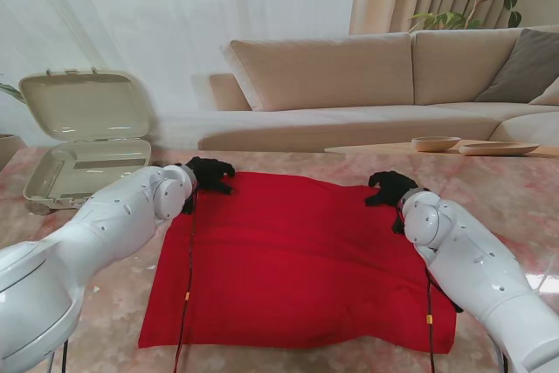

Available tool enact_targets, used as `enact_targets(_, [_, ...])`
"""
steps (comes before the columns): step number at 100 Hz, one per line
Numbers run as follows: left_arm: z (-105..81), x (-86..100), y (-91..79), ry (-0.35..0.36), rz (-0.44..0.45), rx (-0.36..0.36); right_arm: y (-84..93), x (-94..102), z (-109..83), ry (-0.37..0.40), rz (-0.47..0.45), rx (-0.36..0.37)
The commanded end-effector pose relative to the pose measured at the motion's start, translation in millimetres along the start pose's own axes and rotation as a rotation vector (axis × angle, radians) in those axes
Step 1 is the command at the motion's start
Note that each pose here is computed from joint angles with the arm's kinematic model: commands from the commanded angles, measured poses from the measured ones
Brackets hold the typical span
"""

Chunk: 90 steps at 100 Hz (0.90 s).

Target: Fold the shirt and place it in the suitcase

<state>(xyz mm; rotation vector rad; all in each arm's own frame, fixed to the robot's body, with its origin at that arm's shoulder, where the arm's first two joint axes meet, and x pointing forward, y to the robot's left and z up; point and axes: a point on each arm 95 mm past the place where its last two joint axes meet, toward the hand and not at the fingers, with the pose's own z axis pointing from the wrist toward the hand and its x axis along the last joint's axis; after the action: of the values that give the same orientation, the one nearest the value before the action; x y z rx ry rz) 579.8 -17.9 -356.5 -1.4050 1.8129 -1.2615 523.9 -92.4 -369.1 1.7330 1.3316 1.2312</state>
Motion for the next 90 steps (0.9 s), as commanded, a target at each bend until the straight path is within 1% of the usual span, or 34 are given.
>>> enact_targets(1, [-2.8, -4.6, 13.6, -0.010, 0.008, -0.034, -14.7, -6.5, -3.3, -0.021, 0.000, 0.046])
enact_targets(25, [-4.6, -5.8, 18.5, -0.008, 0.017, -0.062, -17.1, -7.4, -5.5, -0.028, -0.005, 0.058])
enact_targets(75, [-4.9, -4.9, 20.1, -0.004, -0.039, -0.104, -17.5, -8.0, -6.1, -0.041, -0.046, 0.068])
enact_targets(90, [-4.5, -4.9, 20.9, -0.005, -0.056, -0.107, -17.3, -7.9, -4.5, -0.053, -0.083, 0.059])
